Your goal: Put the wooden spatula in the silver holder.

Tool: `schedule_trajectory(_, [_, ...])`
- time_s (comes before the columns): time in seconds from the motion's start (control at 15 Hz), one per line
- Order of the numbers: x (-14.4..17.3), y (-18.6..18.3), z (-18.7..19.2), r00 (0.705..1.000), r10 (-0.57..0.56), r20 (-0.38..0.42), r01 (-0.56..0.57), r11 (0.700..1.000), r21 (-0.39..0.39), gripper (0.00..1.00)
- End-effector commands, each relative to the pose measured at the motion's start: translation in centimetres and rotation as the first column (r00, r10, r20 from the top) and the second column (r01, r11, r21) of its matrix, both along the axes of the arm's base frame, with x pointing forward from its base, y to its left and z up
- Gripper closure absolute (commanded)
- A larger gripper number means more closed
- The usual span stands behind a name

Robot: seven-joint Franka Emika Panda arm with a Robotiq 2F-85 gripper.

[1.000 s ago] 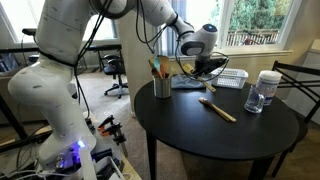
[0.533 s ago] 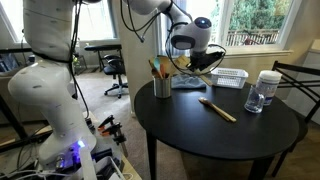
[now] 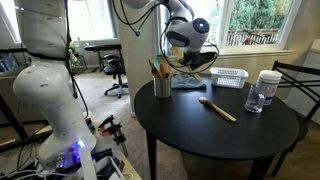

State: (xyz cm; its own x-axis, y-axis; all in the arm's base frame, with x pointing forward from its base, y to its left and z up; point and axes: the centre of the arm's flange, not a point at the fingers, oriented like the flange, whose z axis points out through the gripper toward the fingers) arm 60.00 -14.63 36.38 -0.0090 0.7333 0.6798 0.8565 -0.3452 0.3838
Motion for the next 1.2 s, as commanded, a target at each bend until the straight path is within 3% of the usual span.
schedule_trajectory(0.0, [0.2,0.5,-0.3,0.999,0.049,0.01,-0.049,0.991,0.126,0.91])
schedule_trajectory(0.2, [1.3,1.7,-0.6,0.993,0.119,-0.017,-0.113,0.971,0.211,0.91])
schedule_trajectory(0.53, [3.2,5.7,-1.1,0.943,0.331,-0.03,-0.302,0.892,0.335,0.9])
schedule_trajectory(1.13, [7.2,10.5,-0.7,0.876,0.48,-0.038,-0.403,0.775,0.487,0.91])
